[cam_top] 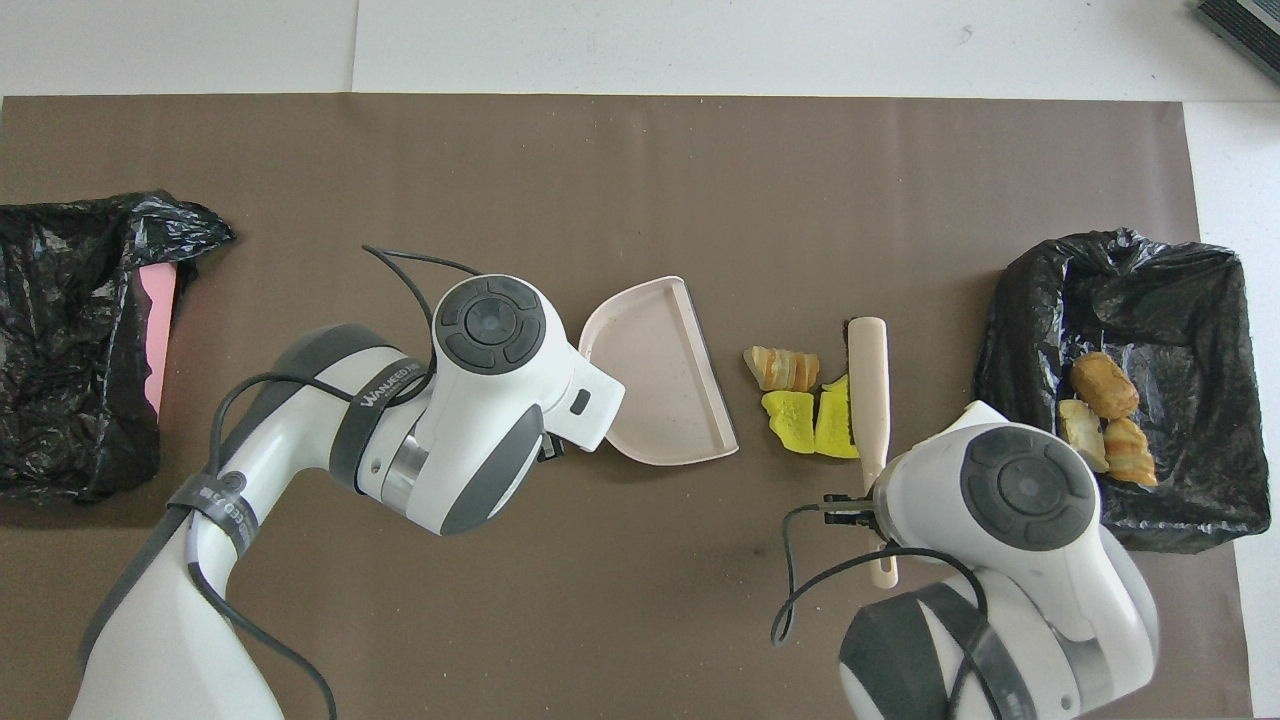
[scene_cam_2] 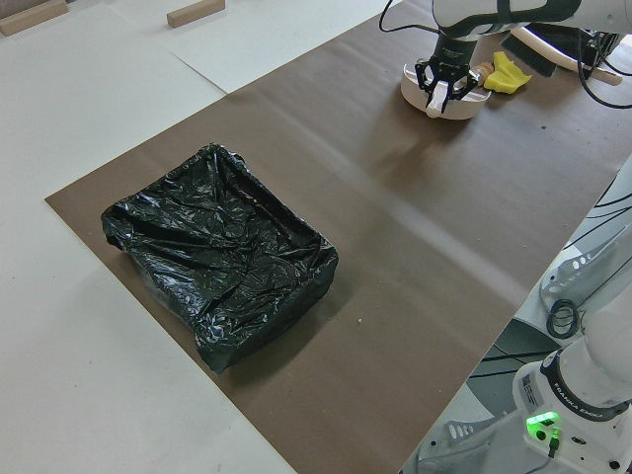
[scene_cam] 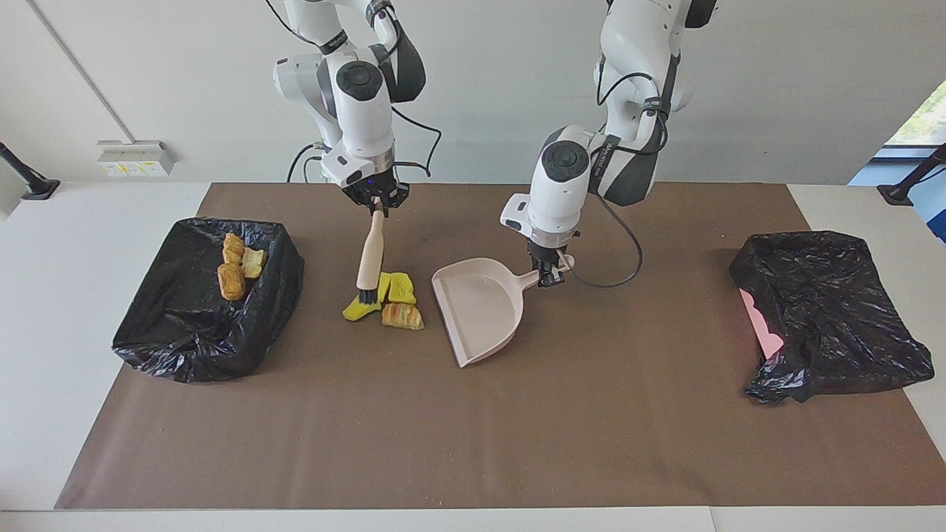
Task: Sweep and dump trash in bin
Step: 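Move the dustpan with the left gripper while the right gripper lifts the brush, then sweep the yellow pieces and bread into the dustpan with the right gripper's brush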
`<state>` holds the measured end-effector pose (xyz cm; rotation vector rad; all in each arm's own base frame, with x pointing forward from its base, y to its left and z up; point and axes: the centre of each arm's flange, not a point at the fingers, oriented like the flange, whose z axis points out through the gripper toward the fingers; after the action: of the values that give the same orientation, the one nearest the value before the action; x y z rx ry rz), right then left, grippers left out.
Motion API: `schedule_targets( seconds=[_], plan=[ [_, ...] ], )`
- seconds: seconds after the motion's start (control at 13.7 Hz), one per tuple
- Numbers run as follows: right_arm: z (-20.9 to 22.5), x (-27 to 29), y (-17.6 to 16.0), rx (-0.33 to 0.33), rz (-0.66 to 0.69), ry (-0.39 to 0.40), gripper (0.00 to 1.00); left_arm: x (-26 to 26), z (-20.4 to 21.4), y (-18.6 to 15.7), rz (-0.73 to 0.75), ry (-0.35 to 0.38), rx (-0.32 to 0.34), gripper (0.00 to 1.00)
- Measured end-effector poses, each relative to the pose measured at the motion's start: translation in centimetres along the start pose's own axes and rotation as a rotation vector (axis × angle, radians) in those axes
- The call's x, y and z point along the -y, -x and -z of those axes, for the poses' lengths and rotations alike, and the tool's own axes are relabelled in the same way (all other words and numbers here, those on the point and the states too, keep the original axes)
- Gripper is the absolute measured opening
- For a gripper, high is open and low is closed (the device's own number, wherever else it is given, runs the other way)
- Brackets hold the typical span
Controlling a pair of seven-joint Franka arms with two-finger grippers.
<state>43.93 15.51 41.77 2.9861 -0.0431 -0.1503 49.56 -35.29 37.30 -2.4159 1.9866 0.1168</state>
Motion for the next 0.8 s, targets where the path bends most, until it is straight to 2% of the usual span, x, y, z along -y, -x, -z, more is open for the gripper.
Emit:
schedule_targets(
  seconds=[0.22,0.44,0.8],
  plan=[
    [-1.3,-1.9,-3.7,-0.003,0.072,0.100,0.26,-1.5,-0.3,-0.8,-0.049,-0.030,0.029,0.31],
    [-3.9,-2.4,-5.7,0.019,0.137,0.199,0.26,-2.0,-0.5,-0.4,-0.053,-0.025,0.036,0.31],
    [-5.7,-2.1,-6.8,0.067,0.169,0.208,0.26,-3.1,-0.9,0.1,-0.045,-0.016,0.045,0.31]
  ],
)
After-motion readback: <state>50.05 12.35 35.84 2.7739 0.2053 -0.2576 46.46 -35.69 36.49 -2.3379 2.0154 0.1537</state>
